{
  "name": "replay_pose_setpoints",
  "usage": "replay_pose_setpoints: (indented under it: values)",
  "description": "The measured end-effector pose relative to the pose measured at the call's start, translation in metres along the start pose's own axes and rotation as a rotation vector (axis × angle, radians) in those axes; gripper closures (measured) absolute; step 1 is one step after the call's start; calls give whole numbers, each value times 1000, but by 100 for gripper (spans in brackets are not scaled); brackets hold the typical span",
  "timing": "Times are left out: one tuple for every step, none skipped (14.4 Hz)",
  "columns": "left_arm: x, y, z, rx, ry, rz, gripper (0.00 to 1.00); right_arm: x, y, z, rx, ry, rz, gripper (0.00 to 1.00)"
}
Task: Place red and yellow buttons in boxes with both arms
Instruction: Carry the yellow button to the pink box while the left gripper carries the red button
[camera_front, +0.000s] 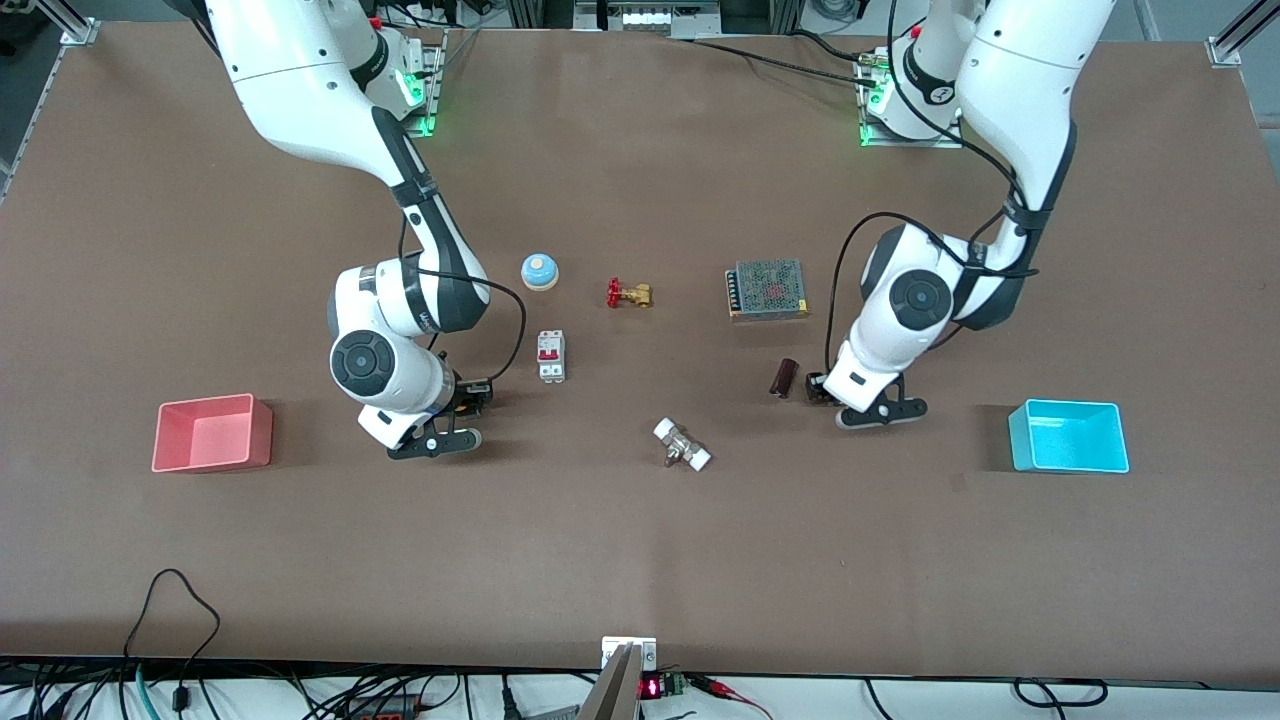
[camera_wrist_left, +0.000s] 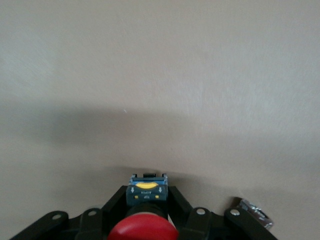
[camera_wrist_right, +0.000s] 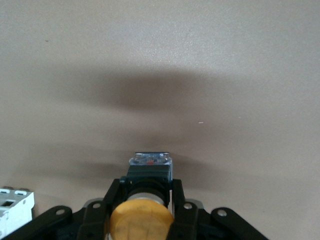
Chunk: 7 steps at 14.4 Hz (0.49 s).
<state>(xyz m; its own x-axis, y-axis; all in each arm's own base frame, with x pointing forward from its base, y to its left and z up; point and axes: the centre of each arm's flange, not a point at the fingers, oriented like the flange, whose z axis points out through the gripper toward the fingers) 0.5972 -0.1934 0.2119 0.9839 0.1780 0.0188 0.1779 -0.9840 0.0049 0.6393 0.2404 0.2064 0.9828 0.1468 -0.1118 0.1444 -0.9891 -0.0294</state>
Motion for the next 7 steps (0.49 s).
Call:
replay_pose_setpoints:
  values:
    - [14,-6,-18,8,-7,2,62,0,0,0,0,0,0,57]
    - [28,-18,-35,14,-10,8,62,0,0,0,0,1,1,57]
    - [41,-36,-52,14,-4,15,62,0,1,0,0,1,1,57]
    - [54,-59,-64,13,4,22,62,1,2,-1,-1,2,2,57]
    - [64,-87,-74,13,13,31,62,1,3,-1,-2,2,4,57]
    - [73,-114,-78,14,17,43,62,1,5,-1,-2,3,6,57]
    - [80,-141,-79,16,18,57,62,2,6,-2,-3,5,9,57]
